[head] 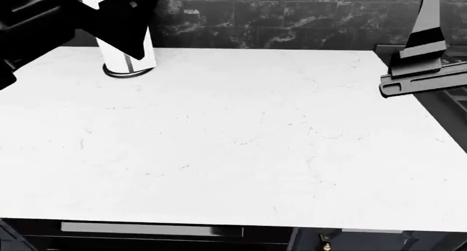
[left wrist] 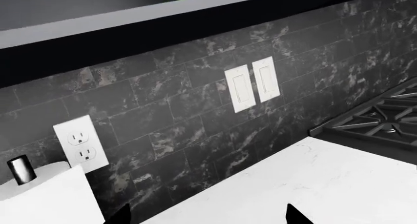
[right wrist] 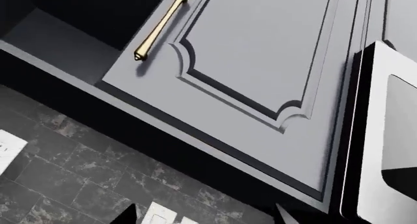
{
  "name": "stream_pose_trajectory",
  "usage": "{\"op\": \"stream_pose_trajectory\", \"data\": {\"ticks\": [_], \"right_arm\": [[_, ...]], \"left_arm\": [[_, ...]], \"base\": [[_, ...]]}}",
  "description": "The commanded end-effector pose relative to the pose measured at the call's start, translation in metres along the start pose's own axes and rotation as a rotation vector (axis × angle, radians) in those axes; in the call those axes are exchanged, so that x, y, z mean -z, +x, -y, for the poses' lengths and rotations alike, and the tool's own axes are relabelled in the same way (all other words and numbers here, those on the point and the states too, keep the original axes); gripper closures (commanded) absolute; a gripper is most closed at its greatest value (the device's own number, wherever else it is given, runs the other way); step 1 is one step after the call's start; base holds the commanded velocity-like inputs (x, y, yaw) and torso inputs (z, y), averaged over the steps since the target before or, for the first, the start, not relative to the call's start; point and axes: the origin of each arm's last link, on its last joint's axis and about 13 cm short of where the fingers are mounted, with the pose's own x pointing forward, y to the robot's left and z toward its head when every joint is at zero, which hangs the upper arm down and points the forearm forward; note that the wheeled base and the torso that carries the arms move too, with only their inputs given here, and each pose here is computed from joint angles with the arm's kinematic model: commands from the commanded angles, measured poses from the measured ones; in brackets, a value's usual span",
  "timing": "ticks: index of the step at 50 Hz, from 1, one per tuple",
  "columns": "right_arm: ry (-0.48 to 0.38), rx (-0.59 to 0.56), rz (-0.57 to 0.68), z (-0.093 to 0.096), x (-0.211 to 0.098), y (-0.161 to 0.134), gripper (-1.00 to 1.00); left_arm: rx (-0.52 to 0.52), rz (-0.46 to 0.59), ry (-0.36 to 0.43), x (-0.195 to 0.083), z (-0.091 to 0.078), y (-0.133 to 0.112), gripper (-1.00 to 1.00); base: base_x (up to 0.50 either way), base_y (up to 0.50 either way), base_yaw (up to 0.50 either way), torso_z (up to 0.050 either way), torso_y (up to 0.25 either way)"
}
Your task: Pick the lemon, brussel sprout from the counter and place them in the cabinet. Then close the cabinet.
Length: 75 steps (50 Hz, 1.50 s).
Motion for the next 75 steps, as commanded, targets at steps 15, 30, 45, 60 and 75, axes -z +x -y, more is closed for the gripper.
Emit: {"op": "stream_pose_trajectory", "data": {"ticks": [15, 30, 45, 60, 75], "right_arm": [[0.124, -0.038, -0.002, -0.013, 0.011, -0.019, -1.00], [0.159, -0.063, 0.003, -0.017, 0.011, -0.021, -1.00], [0.182, -0.099, -0.009, -0.025, 0.013, -0.019, -1.00], [0.205, -0.138, 0.013, -0.032, 0.011, -0.016, -1.00], [0.237, -0.140, 0.022, -0.030, 0.007, -0.016, -1.00]], "left_arm": [[-0.010, 0.016, -0.006, -0.003, 0.001, -0.002, -1.00], [-0.013, 0.026, -0.004, -0.005, 0.000, -0.002, -1.00], [0.020, -0.058, 0.009, 0.008, 0.003, -0.001, -1.00], [-0.015, -0.068, -0.006, 0.013, 0.002, 0.004, -1.00], [-0.025, -0.058, -0.009, 0.011, 0.001, 0.003, -1.00]], "base": [[-0.05, 0.47, 0.00, 0.000, 0.000], [-0.05, 0.46, 0.00, 0.000, 0.000], [-0.21, 0.29, 0.00, 0.000, 0.000], [0.20, 0.33, 0.00, 0.000, 0.000], [0.25, 0.31, 0.00, 0.000, 0.000]]}}
